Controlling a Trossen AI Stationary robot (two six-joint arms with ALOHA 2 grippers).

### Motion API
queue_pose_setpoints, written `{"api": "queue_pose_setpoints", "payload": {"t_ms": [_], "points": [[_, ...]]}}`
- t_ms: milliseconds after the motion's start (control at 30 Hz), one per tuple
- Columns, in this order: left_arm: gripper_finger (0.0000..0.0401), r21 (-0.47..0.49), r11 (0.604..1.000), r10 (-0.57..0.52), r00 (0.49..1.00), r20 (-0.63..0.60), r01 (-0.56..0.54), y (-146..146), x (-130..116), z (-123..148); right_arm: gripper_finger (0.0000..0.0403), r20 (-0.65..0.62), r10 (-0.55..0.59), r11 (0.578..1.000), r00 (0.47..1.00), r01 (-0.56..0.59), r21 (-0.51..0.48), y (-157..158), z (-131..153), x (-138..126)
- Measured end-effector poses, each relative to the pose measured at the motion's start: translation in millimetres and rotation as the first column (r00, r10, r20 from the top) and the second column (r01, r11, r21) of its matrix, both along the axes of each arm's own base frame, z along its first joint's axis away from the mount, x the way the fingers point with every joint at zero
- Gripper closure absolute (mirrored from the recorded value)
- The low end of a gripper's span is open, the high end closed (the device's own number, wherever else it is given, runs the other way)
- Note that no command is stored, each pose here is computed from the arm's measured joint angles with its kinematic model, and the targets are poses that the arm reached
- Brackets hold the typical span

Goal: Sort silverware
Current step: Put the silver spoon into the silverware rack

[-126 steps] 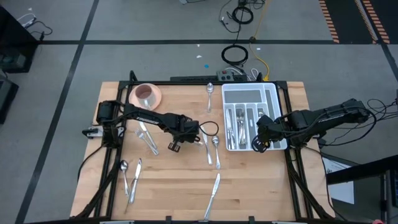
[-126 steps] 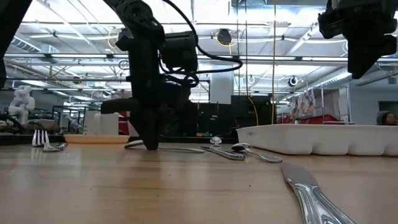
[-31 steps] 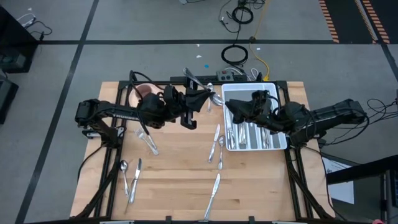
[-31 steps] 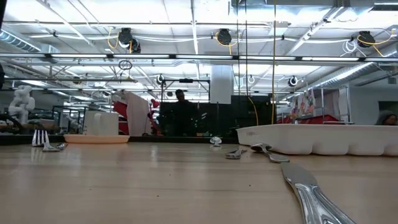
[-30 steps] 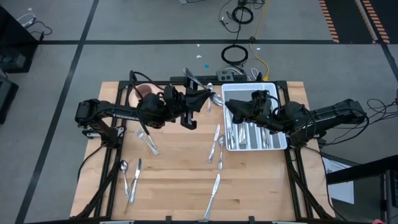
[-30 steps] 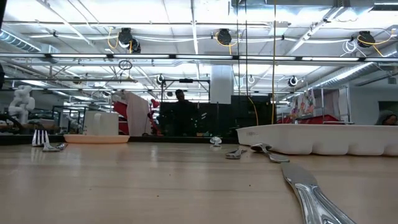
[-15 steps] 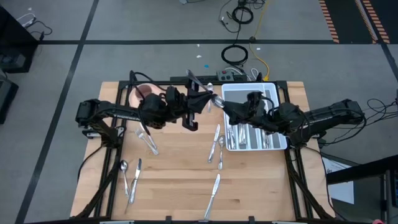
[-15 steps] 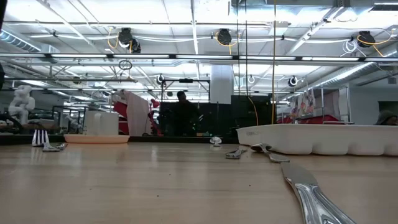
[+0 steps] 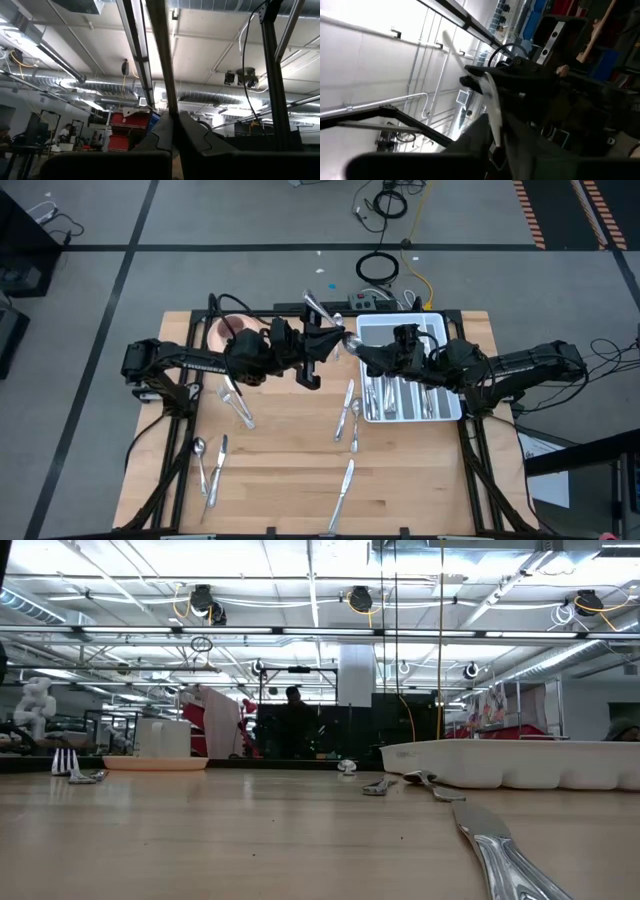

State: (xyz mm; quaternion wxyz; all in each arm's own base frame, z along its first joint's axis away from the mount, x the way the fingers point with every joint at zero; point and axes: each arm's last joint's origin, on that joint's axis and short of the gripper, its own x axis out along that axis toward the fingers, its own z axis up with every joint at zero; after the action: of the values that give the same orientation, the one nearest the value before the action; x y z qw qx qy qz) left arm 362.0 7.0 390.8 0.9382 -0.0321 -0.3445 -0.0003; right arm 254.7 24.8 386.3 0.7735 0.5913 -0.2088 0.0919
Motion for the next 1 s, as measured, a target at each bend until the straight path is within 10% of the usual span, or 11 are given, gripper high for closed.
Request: {"api": "queue_pose_setpoints", "payload": {"t_ms": [400,767,1000], "points": [[0.0386,0.005,1.0,-0.003,1.0,-0.02,0.003,0,1,-1,0.0401,-0.023,-0.029,0.995,0.999,0.026,-0.097,-5,-2,1],[0.025,-0.005,0.994,-0.105,0.988,-0.117,0.105,-2,6,-9,0.0403,0.011,-0.122,0.974,0.992,0.122,-0.192,-11,6,-6],[0.023,-0.178,0.959,-0.245,0.959,-0.14,0.219,-6,-2,-1,0.0403,0.09,-0.226,0.936,0.97,0.242,-0.258,-24,29,-41]]}}
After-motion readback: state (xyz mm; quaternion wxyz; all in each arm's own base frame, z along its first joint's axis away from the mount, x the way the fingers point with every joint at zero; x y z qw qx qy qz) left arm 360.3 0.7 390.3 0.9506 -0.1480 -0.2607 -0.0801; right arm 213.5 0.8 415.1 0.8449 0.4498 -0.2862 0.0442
